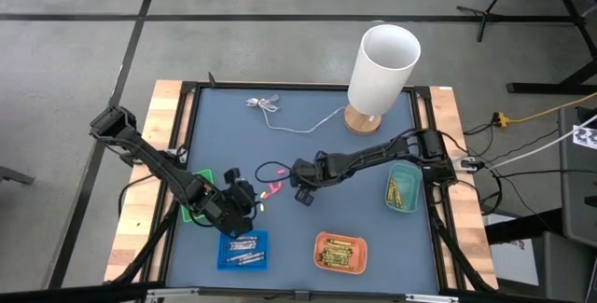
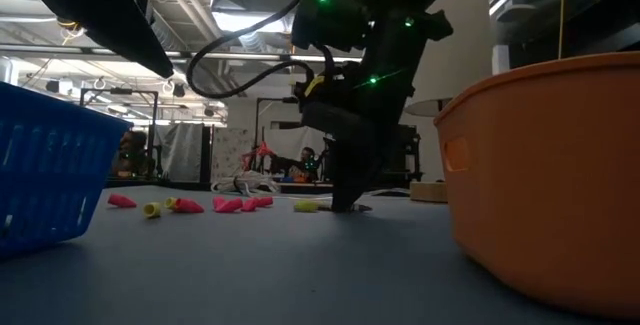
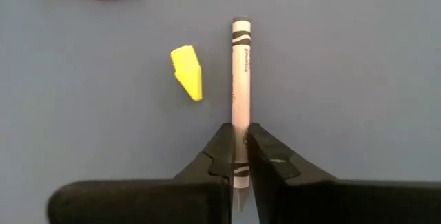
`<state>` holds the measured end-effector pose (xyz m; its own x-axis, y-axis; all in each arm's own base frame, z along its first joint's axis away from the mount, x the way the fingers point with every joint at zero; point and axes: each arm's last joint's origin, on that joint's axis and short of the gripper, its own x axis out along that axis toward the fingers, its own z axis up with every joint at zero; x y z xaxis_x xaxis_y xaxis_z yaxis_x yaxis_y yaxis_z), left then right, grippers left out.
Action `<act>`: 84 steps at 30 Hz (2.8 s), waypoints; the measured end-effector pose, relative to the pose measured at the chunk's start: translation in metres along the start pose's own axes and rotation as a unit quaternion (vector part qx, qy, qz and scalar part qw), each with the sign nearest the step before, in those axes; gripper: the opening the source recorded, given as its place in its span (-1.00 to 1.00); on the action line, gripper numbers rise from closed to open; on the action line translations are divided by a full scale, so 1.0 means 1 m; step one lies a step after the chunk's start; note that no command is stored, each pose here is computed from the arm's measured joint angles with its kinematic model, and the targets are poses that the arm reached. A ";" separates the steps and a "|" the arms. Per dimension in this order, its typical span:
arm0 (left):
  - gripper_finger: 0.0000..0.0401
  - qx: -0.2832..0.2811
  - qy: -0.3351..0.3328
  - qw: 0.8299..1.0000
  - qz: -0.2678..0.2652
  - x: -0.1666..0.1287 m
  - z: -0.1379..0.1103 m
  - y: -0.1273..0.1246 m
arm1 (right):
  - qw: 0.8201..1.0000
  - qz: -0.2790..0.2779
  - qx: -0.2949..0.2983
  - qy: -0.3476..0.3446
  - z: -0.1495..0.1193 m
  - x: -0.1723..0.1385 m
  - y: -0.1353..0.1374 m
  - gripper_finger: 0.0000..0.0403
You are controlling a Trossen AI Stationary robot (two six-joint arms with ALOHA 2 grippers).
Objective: Sort crayons
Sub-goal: Put the gray crayon into the blue bin
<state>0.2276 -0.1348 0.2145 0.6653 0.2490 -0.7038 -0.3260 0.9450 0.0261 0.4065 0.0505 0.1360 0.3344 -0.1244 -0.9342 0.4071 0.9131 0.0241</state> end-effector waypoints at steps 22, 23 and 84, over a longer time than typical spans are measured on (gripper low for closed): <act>-0.51 0.120 -0.035 0.992 -0.023 0.000 0.007 -0.006 | 0.954 0.282 -0.056 -0.081 0.051 -0.041 0.038 -0.94; -0.51 0.124 -0.036 0.991 -0.023 0.000 0.007 -0.006 | 0.950 0.294 -0.059 -0.085 0.053 -0.042 0.039 -0.94; -0.51 0.114 -0.013 0.987 -0.108 -0.001 0.009 -0.013 | 0.908 0.396 -0.085 -0.107 0.061 -0.053 0.048 -0.93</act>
<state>0.2369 -0.1460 0.2213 0.7210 0.0388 -0.6918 -0.0161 0.9991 0.0393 0.4600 0.0770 0.2078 0.6306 0.5415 -0.5561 -0.1641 0.7932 0.5864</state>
